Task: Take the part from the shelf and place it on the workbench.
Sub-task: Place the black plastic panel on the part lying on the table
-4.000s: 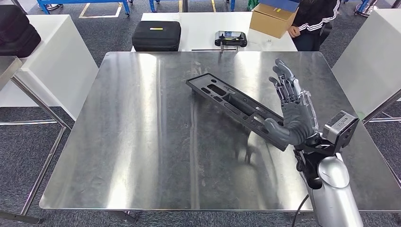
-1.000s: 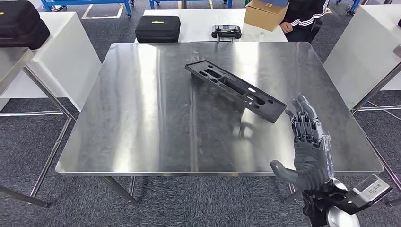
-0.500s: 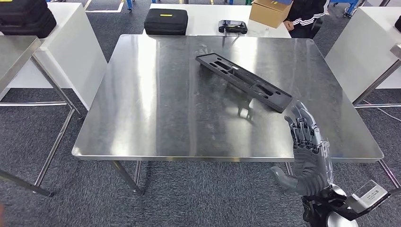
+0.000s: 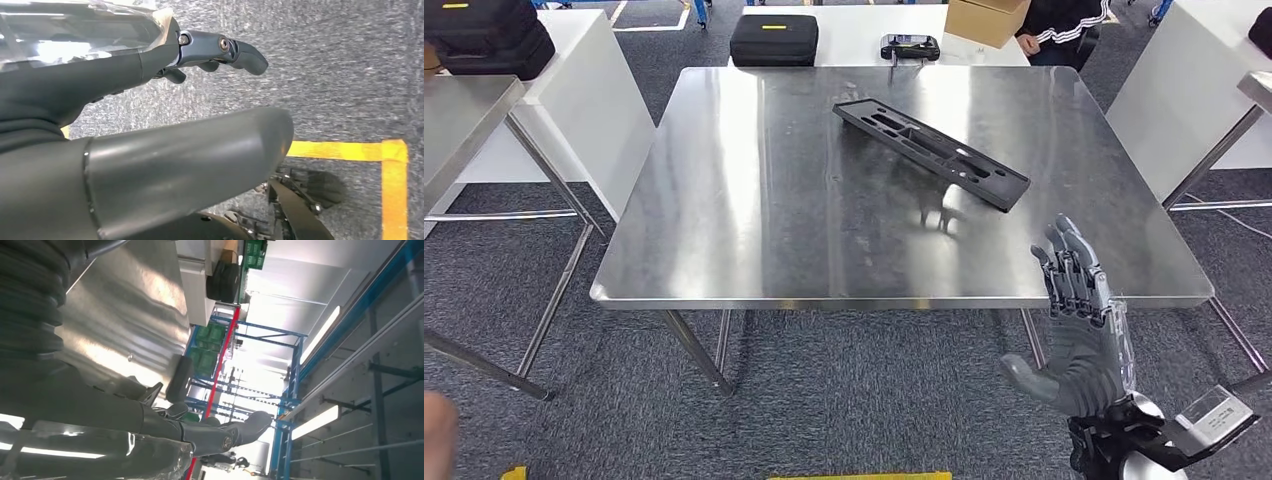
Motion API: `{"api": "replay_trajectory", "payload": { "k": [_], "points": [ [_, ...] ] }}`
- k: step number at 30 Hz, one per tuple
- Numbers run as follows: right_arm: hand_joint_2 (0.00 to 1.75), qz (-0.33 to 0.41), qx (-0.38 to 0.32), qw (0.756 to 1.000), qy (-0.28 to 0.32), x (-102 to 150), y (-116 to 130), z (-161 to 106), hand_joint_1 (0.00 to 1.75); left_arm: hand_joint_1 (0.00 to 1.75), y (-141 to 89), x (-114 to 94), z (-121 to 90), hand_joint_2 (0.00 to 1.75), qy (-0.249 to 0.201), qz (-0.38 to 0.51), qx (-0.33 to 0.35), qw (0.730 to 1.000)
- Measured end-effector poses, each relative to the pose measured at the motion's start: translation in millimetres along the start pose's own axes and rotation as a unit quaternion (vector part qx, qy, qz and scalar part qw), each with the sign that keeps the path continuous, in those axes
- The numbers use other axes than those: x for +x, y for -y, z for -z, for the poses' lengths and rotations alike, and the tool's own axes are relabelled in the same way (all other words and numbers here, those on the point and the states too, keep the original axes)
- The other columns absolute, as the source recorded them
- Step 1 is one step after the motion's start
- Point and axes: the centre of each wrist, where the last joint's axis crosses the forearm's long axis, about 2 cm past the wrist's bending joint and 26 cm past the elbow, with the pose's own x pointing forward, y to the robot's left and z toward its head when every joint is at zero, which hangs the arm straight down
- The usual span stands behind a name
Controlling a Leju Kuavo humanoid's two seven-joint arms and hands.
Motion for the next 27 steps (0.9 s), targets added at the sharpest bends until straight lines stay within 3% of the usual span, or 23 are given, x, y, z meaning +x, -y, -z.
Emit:
{"api": "replay_trajectory", "payload": {
  "k": [27],
  "points": [
    [1.75, -0.02, -0.034, 0.999, -0.02, 8, 1, -12, 0.0, 0.0, 0, 1, 0, 0.0, 0.015, 0.003, 0.007, 1.0]
  ]
}}
